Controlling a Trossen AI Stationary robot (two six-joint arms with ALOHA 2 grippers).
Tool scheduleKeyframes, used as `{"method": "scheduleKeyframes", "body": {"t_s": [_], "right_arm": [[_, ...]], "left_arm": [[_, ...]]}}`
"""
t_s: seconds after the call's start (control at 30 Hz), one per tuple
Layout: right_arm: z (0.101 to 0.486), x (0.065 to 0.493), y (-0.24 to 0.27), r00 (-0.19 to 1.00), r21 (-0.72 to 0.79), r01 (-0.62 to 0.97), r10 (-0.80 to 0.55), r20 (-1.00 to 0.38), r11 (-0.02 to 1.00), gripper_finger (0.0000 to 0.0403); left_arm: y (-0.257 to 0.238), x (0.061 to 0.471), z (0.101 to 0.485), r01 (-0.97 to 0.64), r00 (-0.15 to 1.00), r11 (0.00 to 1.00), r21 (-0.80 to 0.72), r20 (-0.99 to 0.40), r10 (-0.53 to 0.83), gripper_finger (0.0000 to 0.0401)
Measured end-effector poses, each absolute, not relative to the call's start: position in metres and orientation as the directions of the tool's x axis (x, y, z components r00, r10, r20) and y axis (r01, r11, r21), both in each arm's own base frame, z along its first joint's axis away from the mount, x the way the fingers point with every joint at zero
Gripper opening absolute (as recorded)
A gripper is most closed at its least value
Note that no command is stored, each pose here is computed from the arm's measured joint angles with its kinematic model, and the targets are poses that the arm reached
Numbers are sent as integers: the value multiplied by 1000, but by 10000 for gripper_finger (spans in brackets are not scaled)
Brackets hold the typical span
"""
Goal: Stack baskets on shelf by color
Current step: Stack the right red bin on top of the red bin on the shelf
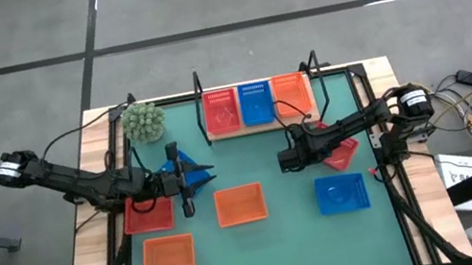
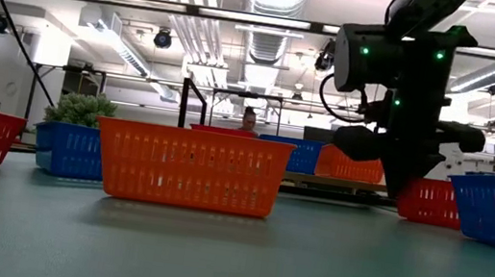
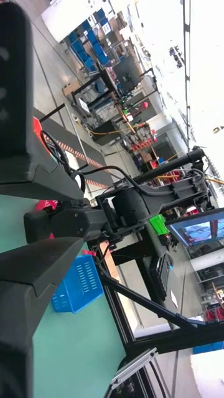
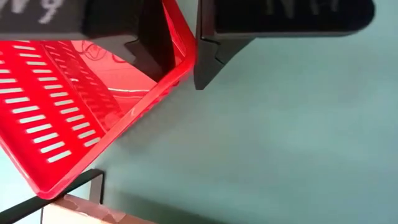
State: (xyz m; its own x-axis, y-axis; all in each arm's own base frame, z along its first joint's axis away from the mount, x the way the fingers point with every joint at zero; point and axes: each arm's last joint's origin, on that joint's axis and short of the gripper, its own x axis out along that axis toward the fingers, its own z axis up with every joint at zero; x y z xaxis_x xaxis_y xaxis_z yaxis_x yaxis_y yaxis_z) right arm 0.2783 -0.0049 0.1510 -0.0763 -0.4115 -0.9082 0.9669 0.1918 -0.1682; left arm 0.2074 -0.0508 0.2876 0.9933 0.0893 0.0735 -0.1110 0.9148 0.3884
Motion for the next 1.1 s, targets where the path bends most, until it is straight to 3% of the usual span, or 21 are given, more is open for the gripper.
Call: {"method": "scheduleKeyframes", "body": {"t_s": [0.23, 0.33, 0.53, 0.67, 0.77, 0.87, 0.97, 1.03, 1.1], "right_arm": [[157, 278, 1, -66, -161, 960, -372, -926, 230, 35], [168, 285, 7, -12, -127, 946, -359, -933, 298, 34], [198, 307, 27, 124, -100, 757, -292, -948, 646, 34], [219, 318, 50, 212, -70, 514, -206, -955, 855, 34], [237, 323, 71, 279, -106, 192, -158, -947, 976, 34], [249, 323, 92, 327, -189, -183, -122, -937, 965, 34], [258, 321, 109, 358, -282, -522, -93, -929, 805, 34], [265, 322, 113, 373, -311, -640, -70, -925, 703, 34], [273, 327, 108, 391, -307, -656, -37, -919, 690, 34]], "left_arm": [[-51, 207, 288, -111, 993, 915, 389, 73, 90, 90], [-51, 207, 288, -111, 993, 915, 389, 74, 90, 90], [-51, 207, 287, -111, 993, 914, 389, 73, 90, 90], [-51, 207, 287, -111, 993, 914, 389, 74, 90, 90], [-51, 207, 288, -111, 993, 914, 389, 74, 89, 90], [-51, 207, 287, -111, 993, 914, 389, 73, 90, 90], [-51, 207, 288, -111, 993, 914, 389, 74, 90, 90], [-51, 207, 288, -112, 993, 914, 389, 74, 90, 90], [-51, 207, 288, -115, 993, 915, 386, 82, 90, 90]]}}
